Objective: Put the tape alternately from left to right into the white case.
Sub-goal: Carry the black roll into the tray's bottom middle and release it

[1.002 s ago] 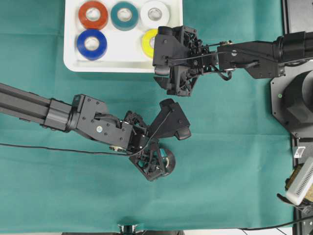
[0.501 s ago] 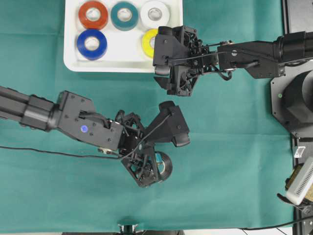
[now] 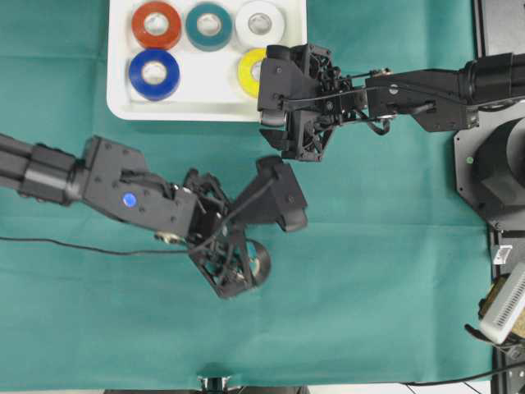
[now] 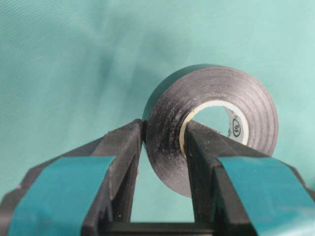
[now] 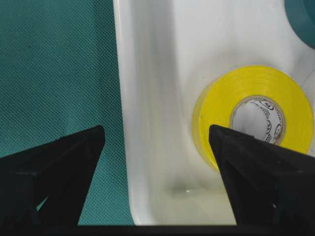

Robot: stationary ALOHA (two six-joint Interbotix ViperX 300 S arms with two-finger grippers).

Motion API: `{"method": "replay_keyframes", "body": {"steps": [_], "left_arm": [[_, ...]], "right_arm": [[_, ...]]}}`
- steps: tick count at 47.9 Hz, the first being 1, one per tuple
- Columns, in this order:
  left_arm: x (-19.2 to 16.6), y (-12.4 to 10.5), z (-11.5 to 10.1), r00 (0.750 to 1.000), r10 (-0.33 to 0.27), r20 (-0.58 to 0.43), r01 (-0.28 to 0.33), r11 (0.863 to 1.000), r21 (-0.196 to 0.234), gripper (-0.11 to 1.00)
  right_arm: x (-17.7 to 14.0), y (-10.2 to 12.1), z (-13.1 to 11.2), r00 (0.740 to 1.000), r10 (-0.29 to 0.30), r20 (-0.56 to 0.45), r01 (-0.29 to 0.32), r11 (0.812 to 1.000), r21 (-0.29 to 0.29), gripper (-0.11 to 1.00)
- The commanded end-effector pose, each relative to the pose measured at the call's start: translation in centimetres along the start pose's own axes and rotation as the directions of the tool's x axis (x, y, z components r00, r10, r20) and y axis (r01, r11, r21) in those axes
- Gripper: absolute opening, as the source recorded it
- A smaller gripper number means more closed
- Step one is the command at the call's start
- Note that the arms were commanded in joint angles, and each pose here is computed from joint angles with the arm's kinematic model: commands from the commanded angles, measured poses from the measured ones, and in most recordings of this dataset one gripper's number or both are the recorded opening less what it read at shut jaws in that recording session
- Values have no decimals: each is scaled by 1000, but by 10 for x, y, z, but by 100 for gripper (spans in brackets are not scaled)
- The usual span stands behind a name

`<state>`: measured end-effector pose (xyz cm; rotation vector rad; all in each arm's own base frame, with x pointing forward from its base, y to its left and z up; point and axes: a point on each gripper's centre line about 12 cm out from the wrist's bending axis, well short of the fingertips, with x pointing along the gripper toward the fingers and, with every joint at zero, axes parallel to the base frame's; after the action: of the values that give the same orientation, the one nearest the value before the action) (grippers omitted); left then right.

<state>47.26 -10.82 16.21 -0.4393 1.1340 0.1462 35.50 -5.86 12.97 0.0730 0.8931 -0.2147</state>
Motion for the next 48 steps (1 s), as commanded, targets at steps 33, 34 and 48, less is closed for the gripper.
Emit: {"method": "replay_keyframes", "body": {"steps": [33, 34, 48], "left_arm": [[-57, 114, 14, 985, 47, 169, -23, 990, -140, 25], [-58, 115, 15, 984, 45, 173, -21, 990, -141, 25], [-58, 149, 26, 977, 87, 193, -56, 985, -161, 25]], "right_arm": [[-8, 1, 7, 999, 5, 35, -6, 1000, 5, 79], [-8, 1, 6, 999, 5, 32, -5, 1000, 5, 79], [-8, 0, 6, 999, 4, 31, -4, 1000, 8, 79]]}}
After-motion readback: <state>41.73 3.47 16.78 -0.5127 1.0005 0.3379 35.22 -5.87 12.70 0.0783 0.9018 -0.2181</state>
